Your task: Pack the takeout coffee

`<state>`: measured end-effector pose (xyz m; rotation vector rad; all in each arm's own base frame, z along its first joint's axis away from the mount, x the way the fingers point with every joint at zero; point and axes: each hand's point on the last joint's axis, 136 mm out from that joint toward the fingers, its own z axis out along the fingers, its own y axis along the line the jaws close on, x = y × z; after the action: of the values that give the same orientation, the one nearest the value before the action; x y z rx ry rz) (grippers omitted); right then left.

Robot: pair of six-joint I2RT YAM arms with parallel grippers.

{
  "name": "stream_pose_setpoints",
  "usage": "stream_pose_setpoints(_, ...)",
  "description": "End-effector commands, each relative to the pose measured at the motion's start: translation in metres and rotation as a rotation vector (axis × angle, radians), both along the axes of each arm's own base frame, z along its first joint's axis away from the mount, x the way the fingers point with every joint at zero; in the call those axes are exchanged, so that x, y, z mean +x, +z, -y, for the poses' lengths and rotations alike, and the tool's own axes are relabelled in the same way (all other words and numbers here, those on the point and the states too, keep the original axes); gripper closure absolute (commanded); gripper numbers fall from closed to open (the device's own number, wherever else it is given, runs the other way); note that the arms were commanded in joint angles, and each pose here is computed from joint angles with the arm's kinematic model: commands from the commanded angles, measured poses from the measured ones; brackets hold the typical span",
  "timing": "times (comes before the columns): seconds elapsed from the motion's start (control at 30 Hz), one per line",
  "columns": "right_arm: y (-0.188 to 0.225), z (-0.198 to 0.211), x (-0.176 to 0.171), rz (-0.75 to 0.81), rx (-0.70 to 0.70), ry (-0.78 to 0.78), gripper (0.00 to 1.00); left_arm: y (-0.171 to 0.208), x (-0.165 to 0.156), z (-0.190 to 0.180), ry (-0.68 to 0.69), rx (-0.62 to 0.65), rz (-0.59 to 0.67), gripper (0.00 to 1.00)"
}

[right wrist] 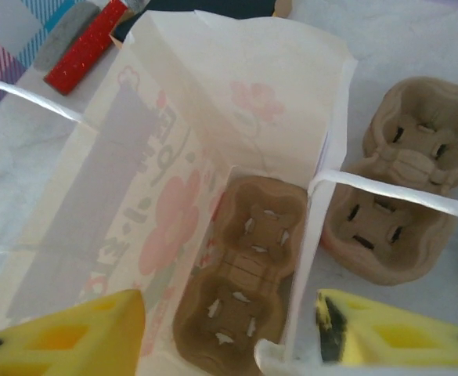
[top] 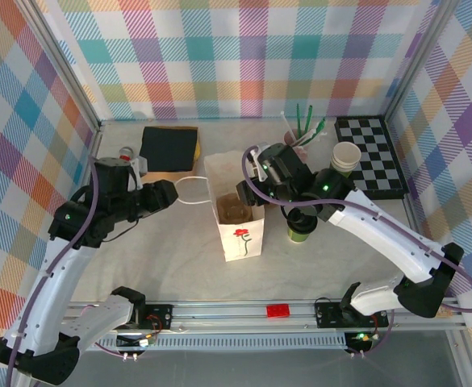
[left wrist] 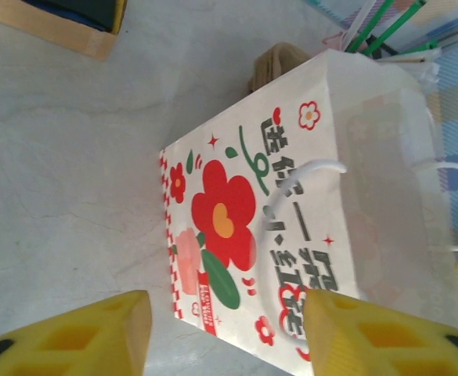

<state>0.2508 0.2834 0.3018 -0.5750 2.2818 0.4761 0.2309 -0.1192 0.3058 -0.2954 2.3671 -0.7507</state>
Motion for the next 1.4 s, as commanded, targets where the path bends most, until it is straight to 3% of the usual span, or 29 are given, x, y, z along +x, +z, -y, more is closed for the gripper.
stream_pose_setpoints(0.0, 0.014, 0.015, -0.006, -0.027, 0.005, -0.053, 0.10, 0.023, -0.002, -0.001, -0.011, 0.005, 0.059, 0.38)
stream_pose_setpoints(0.07, 0.018, 0.027, -0.009, -0.048, -0.001, -0.105, 0.01, 0.026, 0.000, -0.005, 0.001, 0.028, 0.063, 0.35)
stream_pose_setpoints(0.4, 0.039, 0.104, -0.029, -0.076, 0.025, -0.394, 0.01, 0.034, 0.021, -0.008, 0.017, 0.093, 0.096, 0.26)
stream_pose_setpoints(0.6, -0.002, 0.161, -0.021, -0.381, 0.088, -0.577, 0.01, 0.025, 0.034, 0.000, -0.006, 0.097, 0.085, 0.26)
stream_pose_setpoints(0.73, -0.029, 0.167, -0.011, -0.446, 0.147, -0.595, 0.01, 0.016, 0.035, 0.000, -0.009, 0.104, 0.080, 0.26)
stream_pose_setpoints(0.9, -0.070, 0.186, -0.007, -0.521, 0.012, -0.708, 0.01, 0.001, 0.030, -0.004, 0.001, 0.117, 0.060, 0.26)
stream_pose_setpoints(1.27, -0.124, 0.181, 0.006, -0.619, 0.063, -0.870, 0.01, -0.026, 0.020, -0.013, 0.029, 0.145, 0.021, 0.26)
stream_pose_setpoints(1.37, -0.132, 0.183, 0.011, -0.647, 0.021, -0.912, 0.01, -0.031, 0.020, -0.015, 0.033, 0.154, 0.008, 0.26)
